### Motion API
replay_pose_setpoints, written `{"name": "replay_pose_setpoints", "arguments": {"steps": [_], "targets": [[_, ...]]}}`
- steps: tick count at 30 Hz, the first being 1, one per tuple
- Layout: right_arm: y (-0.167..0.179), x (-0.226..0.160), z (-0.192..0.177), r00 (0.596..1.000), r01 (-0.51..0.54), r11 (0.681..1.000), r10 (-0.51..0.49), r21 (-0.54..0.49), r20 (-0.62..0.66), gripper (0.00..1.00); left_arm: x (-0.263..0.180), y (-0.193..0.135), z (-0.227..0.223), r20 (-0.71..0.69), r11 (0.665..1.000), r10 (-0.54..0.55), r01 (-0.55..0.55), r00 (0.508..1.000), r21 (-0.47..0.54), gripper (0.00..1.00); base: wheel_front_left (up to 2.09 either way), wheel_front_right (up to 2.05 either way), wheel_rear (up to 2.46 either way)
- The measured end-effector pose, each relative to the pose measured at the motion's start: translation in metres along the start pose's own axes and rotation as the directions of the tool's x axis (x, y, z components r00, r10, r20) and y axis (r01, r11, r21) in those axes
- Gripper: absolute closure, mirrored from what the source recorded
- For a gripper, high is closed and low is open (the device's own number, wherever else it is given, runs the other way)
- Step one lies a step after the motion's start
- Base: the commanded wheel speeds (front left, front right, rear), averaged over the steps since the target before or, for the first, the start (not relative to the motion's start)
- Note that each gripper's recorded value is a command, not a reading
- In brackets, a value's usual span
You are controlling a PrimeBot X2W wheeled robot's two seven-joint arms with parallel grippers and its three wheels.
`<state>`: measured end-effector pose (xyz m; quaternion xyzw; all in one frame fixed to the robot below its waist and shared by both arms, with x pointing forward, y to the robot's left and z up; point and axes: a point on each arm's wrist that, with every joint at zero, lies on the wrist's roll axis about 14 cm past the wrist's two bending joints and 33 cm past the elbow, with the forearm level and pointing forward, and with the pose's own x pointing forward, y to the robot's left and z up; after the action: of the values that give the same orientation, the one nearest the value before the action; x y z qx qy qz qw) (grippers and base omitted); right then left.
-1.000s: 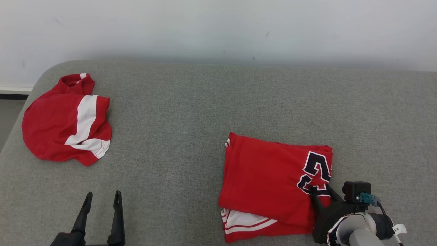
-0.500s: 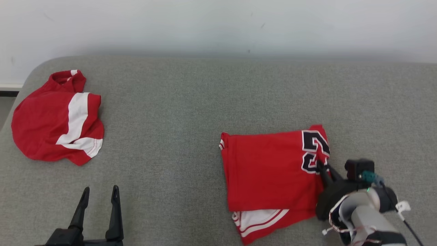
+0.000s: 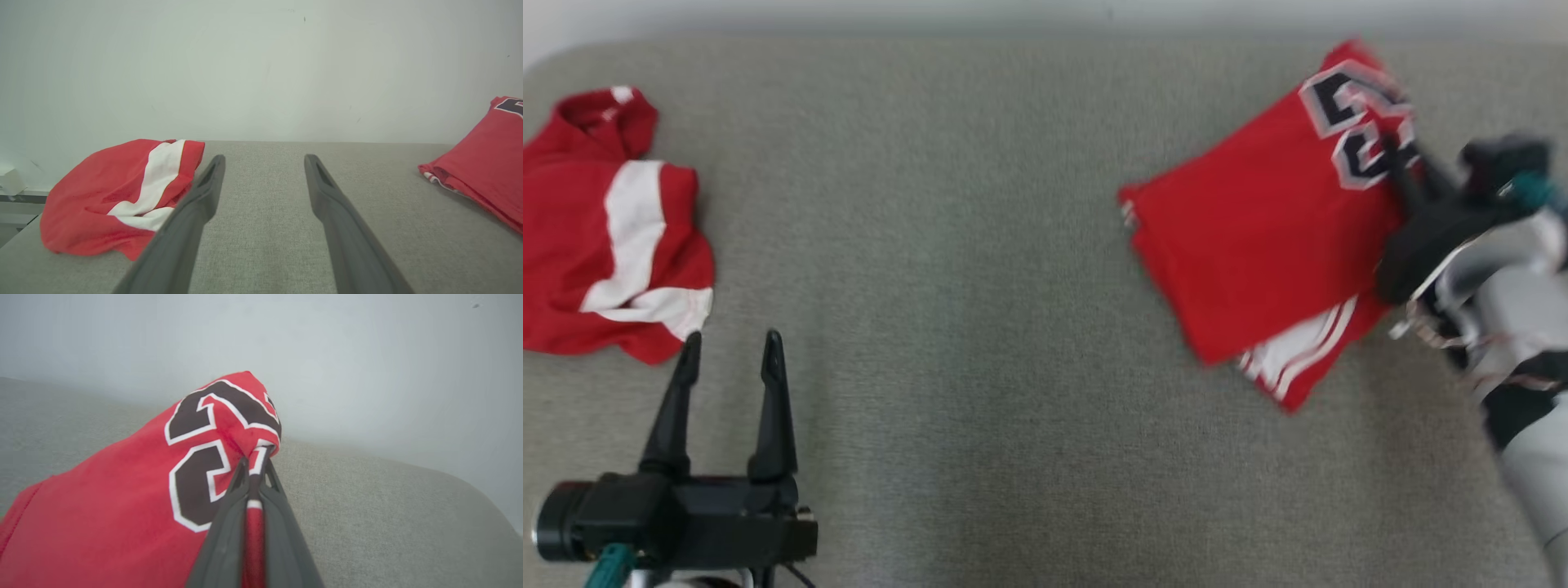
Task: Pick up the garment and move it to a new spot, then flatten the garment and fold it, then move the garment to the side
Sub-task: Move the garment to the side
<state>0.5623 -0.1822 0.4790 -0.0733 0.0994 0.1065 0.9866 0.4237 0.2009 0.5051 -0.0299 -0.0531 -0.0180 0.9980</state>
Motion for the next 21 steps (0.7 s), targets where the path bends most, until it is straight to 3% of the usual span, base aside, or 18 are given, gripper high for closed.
{"name": "replay_pose_setpoints", "arguments": {"steps": [9,21], "targets": [[-0.085,0.029,-0.01,0.99,0.133,0.987,-0.136,-0.087,-0.029,1.0,0.043,-0.011,-0.026,-0.015,0.995,-0.088,0.089,0.996,0.041,0.0,0.0,0.0,0.0],[-0.187,0.002,-0.03,0.937,0.297,0.925,-0.33,-0.237,-0.114,1.0,0.074,-0.041,-0.074,-0.062,0.971,-0.231,0.235,0.971,0.05,0.0,0.0,0.0,0.0]]}}
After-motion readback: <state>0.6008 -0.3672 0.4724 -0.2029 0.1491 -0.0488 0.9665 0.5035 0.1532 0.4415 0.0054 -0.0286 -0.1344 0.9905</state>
